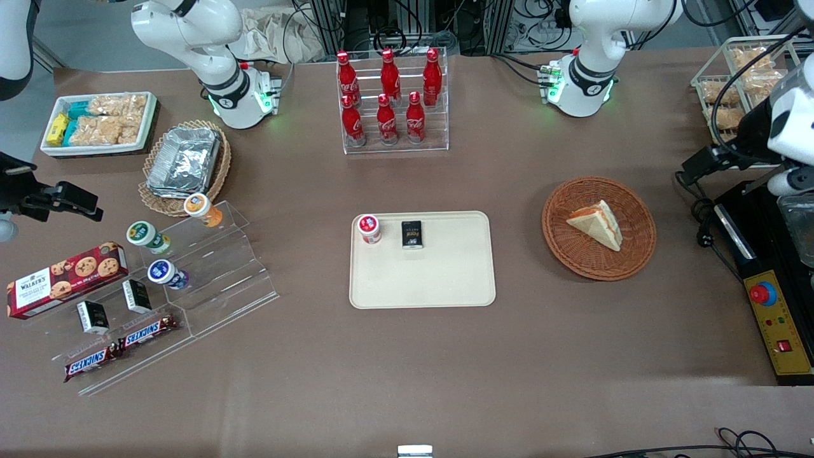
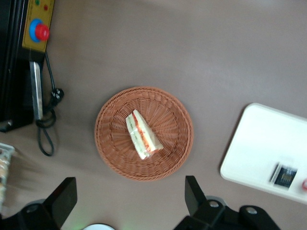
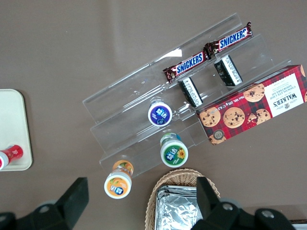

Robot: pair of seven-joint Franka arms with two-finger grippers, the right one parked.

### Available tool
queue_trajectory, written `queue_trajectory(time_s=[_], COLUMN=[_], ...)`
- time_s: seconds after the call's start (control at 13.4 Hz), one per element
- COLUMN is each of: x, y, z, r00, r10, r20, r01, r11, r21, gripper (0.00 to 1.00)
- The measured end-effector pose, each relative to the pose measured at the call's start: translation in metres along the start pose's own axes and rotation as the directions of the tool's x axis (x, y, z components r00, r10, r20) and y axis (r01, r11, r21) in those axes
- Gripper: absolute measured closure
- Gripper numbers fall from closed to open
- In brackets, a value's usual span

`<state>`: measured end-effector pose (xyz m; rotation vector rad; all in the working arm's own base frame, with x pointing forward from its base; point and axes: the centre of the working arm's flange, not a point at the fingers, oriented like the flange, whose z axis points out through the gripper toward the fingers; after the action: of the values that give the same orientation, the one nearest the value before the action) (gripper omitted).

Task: Place sandwich from basket to tray
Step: 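Reach the open left gripper down over the sandwich in the wicker basket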

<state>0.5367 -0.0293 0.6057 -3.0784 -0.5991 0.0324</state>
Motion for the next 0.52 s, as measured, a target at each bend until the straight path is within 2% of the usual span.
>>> queue_trajectory(time_s=[0.22,0.52], x=[0.003,-0.006], y=[0.005,0.006], z=[0.057,0.138], r00=[0.973,0.894], r10=[-0.233,-0.447], r20=[0.01,0.017], r01=[0.233,0.447], r11=[0.973,0.894], r21=[0.009,0.024], gripper=[0.0,0.0])
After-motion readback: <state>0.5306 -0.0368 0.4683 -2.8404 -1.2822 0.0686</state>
